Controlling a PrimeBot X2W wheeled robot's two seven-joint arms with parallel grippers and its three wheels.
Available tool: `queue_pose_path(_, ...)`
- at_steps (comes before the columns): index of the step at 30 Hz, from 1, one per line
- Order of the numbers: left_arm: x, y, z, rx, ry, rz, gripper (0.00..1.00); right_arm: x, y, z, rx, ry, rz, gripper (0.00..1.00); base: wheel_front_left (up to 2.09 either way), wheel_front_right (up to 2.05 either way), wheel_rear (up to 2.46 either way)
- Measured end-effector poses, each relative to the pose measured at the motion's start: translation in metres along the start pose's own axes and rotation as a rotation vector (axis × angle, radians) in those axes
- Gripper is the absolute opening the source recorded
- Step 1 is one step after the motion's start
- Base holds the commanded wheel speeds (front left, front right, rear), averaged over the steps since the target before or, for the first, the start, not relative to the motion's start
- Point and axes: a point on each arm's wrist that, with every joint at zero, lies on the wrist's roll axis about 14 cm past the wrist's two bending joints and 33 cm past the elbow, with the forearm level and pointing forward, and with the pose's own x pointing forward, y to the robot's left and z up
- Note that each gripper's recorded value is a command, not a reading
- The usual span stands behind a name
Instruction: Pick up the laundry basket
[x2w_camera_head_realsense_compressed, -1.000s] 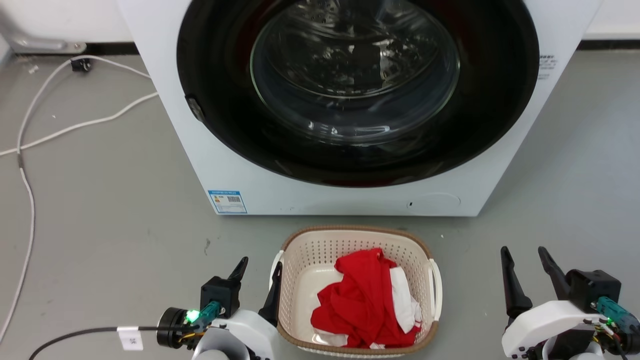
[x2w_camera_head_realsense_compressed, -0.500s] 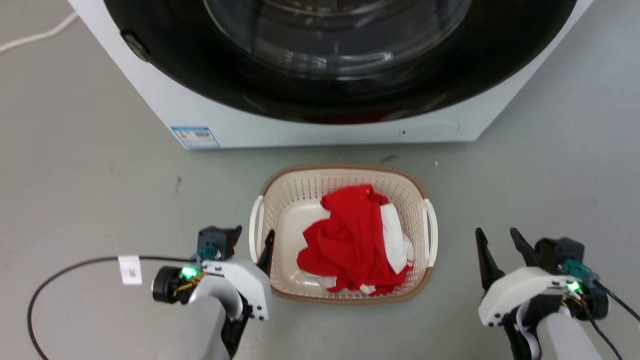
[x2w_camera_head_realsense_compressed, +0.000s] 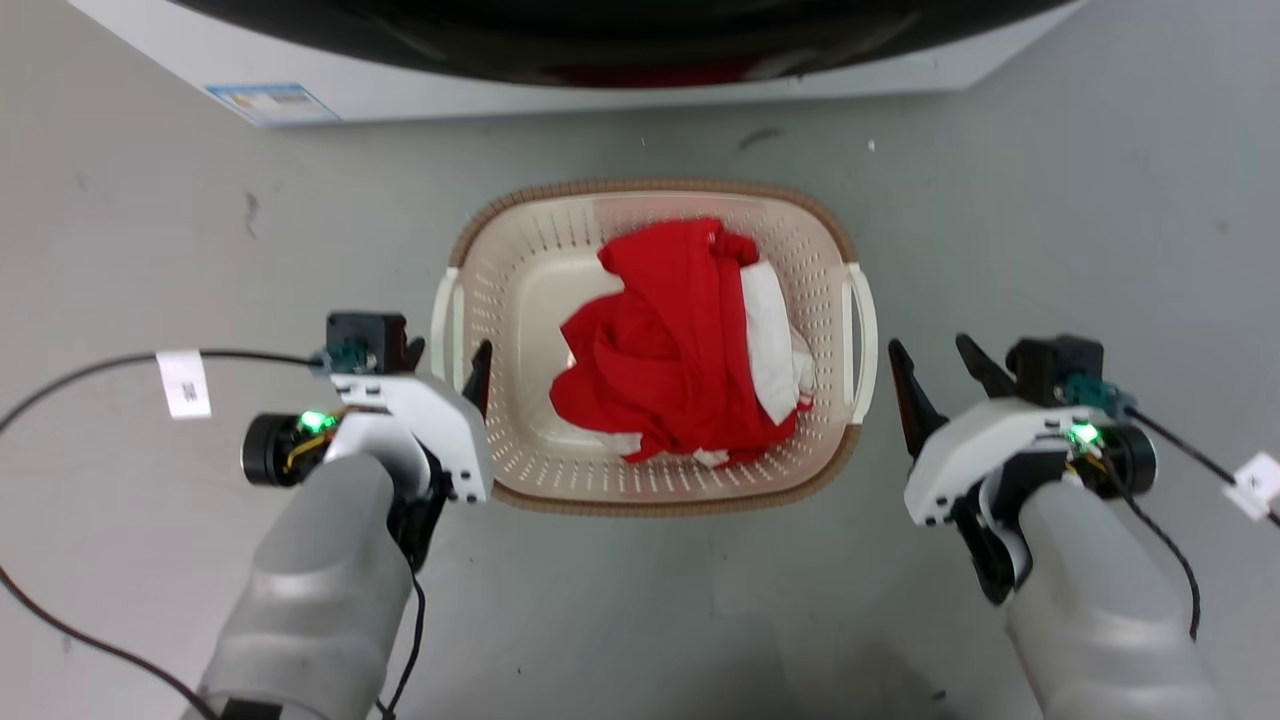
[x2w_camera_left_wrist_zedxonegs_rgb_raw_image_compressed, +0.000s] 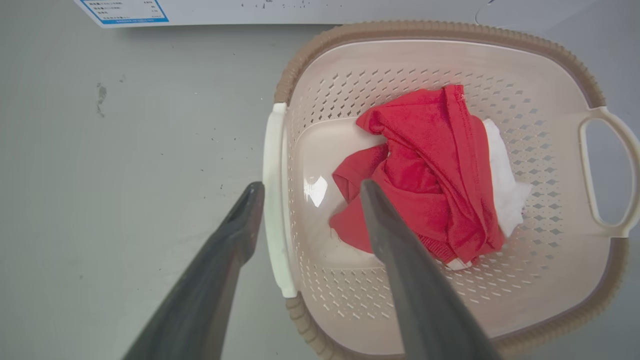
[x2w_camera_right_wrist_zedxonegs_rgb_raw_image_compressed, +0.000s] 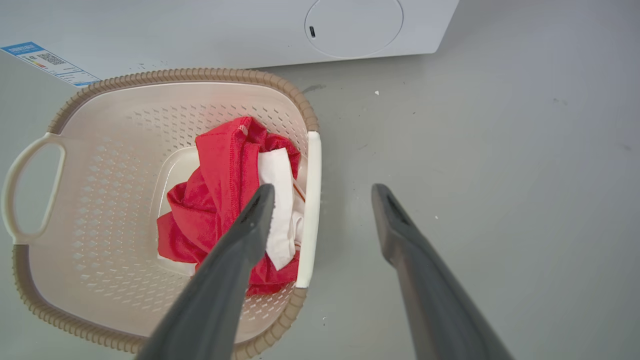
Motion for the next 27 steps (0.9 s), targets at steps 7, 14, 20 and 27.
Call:
queue_pose_path(7,0.035,0.005,-0.006,-0.025,0.061,-0.007,1.0,0.032,-0.002,-0.019,0.003,0.089,0.008,1.0,0.0,0.0,0.0)
queue_pose_path(14,0.054,0.014,-0.027,-0.046,0.172,0.0,1.0,0.053,0.003,-0.043,-0.019,0.214,0.031,1.0,0.0,0.0,0.0)
queue_pose_path(20,0.06,0.019,-0.046,-0.049,0.271,0.0,1.0,0.064,0.007,-0.057,-0.039,0.292,0.052,1.0,0.0,0.0,0.0)
queue_pose_path(27,0.063,0.018,-0.053,-0.052,0.316,-0.011,0.0,0.067,0.013,-0.066,-0.039,0.355,0.073,0.0,0.0,0.0,0.0)
